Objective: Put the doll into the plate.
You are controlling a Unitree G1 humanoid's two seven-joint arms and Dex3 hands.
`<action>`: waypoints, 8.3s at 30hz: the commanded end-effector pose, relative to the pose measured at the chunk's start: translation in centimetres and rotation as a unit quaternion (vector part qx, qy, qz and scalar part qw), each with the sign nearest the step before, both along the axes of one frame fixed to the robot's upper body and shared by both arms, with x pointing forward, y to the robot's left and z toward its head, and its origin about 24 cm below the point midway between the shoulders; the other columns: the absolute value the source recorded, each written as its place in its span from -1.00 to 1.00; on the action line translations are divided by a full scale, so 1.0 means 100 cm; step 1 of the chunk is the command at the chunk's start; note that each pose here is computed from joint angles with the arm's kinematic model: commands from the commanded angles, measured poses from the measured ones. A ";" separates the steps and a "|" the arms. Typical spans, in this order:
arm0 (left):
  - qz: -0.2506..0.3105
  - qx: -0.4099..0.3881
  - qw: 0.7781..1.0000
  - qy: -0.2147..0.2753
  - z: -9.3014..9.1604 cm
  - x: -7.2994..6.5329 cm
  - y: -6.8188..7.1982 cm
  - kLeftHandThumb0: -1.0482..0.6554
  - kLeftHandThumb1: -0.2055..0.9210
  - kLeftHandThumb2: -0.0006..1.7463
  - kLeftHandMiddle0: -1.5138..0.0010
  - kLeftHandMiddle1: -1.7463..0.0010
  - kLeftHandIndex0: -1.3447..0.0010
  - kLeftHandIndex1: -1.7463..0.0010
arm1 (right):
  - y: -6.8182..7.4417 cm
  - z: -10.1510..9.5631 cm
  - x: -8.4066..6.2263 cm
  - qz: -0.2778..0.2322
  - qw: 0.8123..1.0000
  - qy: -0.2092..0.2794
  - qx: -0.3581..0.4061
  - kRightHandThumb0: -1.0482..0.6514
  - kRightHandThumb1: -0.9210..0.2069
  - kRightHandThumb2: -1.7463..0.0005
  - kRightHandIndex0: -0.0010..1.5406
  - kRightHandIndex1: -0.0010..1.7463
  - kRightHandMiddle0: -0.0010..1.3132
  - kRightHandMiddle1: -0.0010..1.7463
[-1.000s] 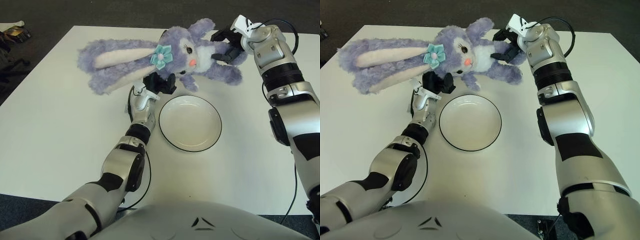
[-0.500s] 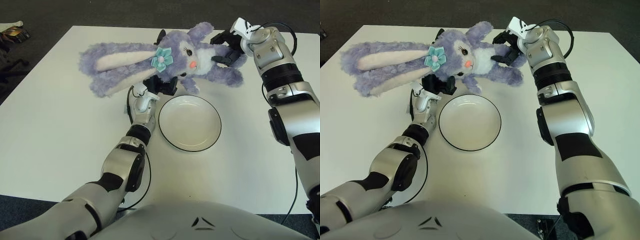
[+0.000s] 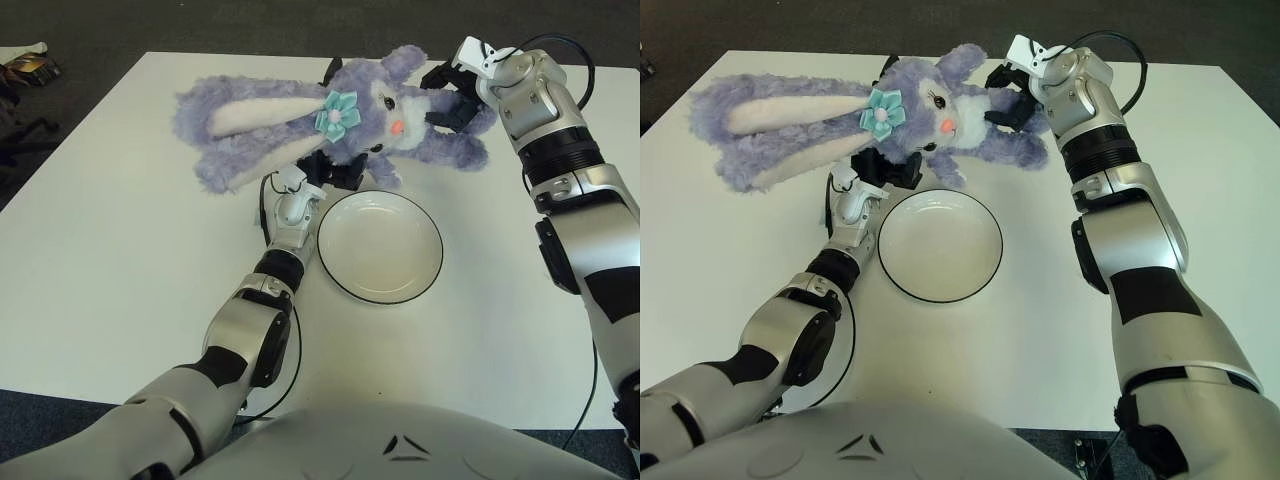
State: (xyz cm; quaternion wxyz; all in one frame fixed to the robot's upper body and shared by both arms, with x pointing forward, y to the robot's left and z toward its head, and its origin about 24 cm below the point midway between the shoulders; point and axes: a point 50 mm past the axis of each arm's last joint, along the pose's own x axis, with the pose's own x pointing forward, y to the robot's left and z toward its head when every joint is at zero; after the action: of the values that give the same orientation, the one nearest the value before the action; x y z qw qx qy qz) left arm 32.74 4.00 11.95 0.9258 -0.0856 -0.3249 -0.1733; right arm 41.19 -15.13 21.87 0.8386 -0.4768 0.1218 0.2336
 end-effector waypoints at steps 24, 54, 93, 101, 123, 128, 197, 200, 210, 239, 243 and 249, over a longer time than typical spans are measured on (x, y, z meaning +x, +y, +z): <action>-0.083 -0.071 0.994 0.027 0.008 -0.021 -0.048 0.23 -0.54 0.85 -0.08 -1.00 0.15 -0.98 | 0.005 -0.003 0.001 0.024 0.998 -0.054 0.025 0.23 0.72 -0.92 0.21 0.82 0.01 1.00; -0.123 -0.108 0.984 0.071 0.006 -0.020 -0.050 0.23 -0.52 0.82 -0.09 -0.93 0.16 -1.00 | -0.001 -0.009 -0.001 0.017 0.999 -0.018 0.043 0.23 0.70 -0.94 0.18 0.89 -0.01 1.00; -0.082 -0.171 0.965 0.182 0.007 -0.017 -0.038 0.23 -0.56 0.85 -0.11 -0.93 0.13 -1.00 | -0.037 0.012 -0.032 -0.053 0.920 -0.369 -0.124 0.22 -0.01 -0.39 -0.10 0.79 -0.48 0.97; -0.065 -0.162 0.965 0.195 0.010 -0.016 -0.029 0.23 -0.54 0.84 -0.10 -0.92 0.14 -1.00 | -0.043 0.011 -0.040 -0.065 0.881 -0.447 -0.141 0.23 -0.15 -0.28 -0.19 0.84 -0.55 0.94; -0.027 -0.195 0.955 0.221 0.026 -0.021 -0.007 0.23 -0.53 0.83 -0.09 -0.94 0.14 -1.00 | -0.081 0.002 -0.044 -0.109 0.857 -0.476 -0.163 0.23 -0.57 0.06 -0.45 0.85 -0.68 0.92; -0.019 -0.207 0.951 0.228 0.030 -0.021 -0.004 0.23 -0.55 0.85 -0.08 -0.95 0.13 -1.00 | -0.090 -0.006 -0.042 -0.121 0.858 -0.466 -0.181 0.23 -0.66 0.15 -0.50 0.83 -0.71 0.93; -0.019 -0.144 0.924 0.354 0.022 -0.051 0.068 0.23 -0.50 0.80 -0.08 -0.91 0.17 -1.00 | -0.115 -0.046 -0.024 -0.208 0.850 -0.427 -0.227 0.23 0.20 -0.61 -0.88 0.58 -0.99 0.77; -0.028 -0.138 0.922 0.361 0.023 -0.055 0.070 0.23 -0.46 0.78 -0.05 -0.93 0.20 -1.00 | -0.114 -0.047 -0.023 -0.207 0.853 -0.423 -0.227 0.24 0.20 -0.61 -0.89 0.67 -1.00 0.78; -0.045 -0.113 0.912 0.391 0.026 -0.063 0.074 0.23 -0.38 0.73 -0.01 -0.94 0.25 -1.00 | -0.112 -0.048 -0.022 -0.198 0.857 -0.414 -0.234 0.27 0.25 -0.65 -0.92 0.80 -1.00 0.83; -0.164 -0.068 0.885 0.431 0.021 -0.068 0.077 0.23 -0.26 0.66 0.06 -0.98 0.34 -1.00 | -0.114 -0.051 -0.022 -0.185 0.857 -0.406 -0.257 0.61 -0.38 -0.13 -0.59 0.98 -1.00 0.91; -0.164 -0.065 0.885 0.431 0.020 -0.069 0.077 0.23 -0.26 0.66 0.07 -0.99 0.34 -1.00 | -0.114 -0.051 -0.022 -0.182 0.858 -0.404 -0.261 0.66 -0.48 -0.05 -0.56 0.99 -1.00 0.91; -0.164 -0.058 0.884 0.434 0.019 -0.070 0.077 0.23 -0.29 0.69 0.06 -1.00 0.32 -1.00 | -0.114 -0.051 -0.022 -0.180 0.859 -0.401 -0.261 0.67 -0.52 -0.01 -0.56 1.00 -1.00 0.91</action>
State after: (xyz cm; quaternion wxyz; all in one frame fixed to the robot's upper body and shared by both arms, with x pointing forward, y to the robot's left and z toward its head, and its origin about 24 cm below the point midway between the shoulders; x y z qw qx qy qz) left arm 25.83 11.66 13.70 0.9262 -0.2596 0.1254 -0.2430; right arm 38.76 -26.39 15.65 0.6921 -0.6979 -0.0780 -0.1666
